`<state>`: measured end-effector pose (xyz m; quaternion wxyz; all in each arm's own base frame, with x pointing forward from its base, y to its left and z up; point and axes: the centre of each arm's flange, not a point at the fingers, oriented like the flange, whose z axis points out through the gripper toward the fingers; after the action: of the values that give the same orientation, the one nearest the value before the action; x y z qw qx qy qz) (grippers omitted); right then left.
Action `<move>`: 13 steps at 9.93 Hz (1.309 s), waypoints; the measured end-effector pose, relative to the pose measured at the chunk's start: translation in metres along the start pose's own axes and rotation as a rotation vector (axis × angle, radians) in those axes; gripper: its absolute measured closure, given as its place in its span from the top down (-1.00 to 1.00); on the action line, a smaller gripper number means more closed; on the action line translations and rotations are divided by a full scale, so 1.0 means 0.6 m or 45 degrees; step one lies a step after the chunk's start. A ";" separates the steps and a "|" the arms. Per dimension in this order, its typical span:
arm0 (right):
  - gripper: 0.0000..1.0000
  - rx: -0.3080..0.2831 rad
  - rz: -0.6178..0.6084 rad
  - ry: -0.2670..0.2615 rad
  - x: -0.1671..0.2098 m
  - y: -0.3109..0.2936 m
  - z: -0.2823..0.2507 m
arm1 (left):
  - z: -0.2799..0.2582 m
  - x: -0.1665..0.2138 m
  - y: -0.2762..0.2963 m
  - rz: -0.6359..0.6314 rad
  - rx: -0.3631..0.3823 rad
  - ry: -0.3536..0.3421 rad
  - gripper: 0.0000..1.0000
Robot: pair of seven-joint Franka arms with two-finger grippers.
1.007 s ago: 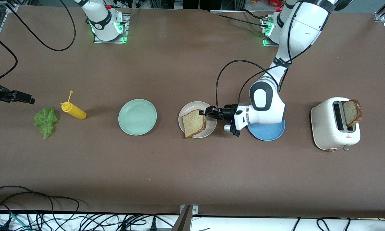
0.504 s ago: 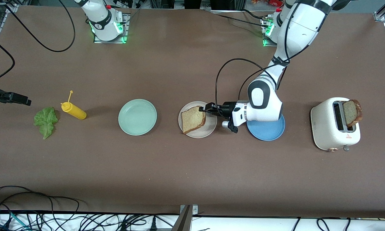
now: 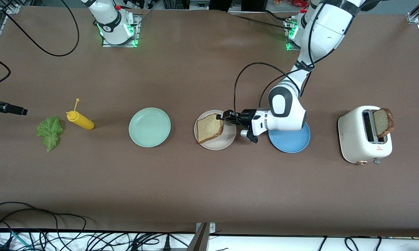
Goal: Make sandwich on beige plate with both arms
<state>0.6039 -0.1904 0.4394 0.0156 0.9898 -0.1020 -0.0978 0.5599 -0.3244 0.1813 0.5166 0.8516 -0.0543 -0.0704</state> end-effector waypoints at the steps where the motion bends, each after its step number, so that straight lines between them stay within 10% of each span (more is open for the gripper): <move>1: 1.00 -0.028 0.004 -0.021 0.006 0.010 0.017 | 0.000 -0.001 -0.003 0.008 0.004 0.001 -0.81; 8: 1.00 -0.143 -0.159 -0.042 0.085 0.072 0.199 | -0.070 0.021 -0.021 0.039 0.059 0.046 1.00; 13: 1.00 -0.141 -0.219 0.050 0.100 0.067 0.276 | -0.164 0.043 -0.004 0.006 0.166 0.039 1.00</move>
<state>0.6211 -0.2436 0.2677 0.0639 0.9943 -0.0107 -0.0847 0.6024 -0.2419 0.2225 0.4609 0.8843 -0.0530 -0.0524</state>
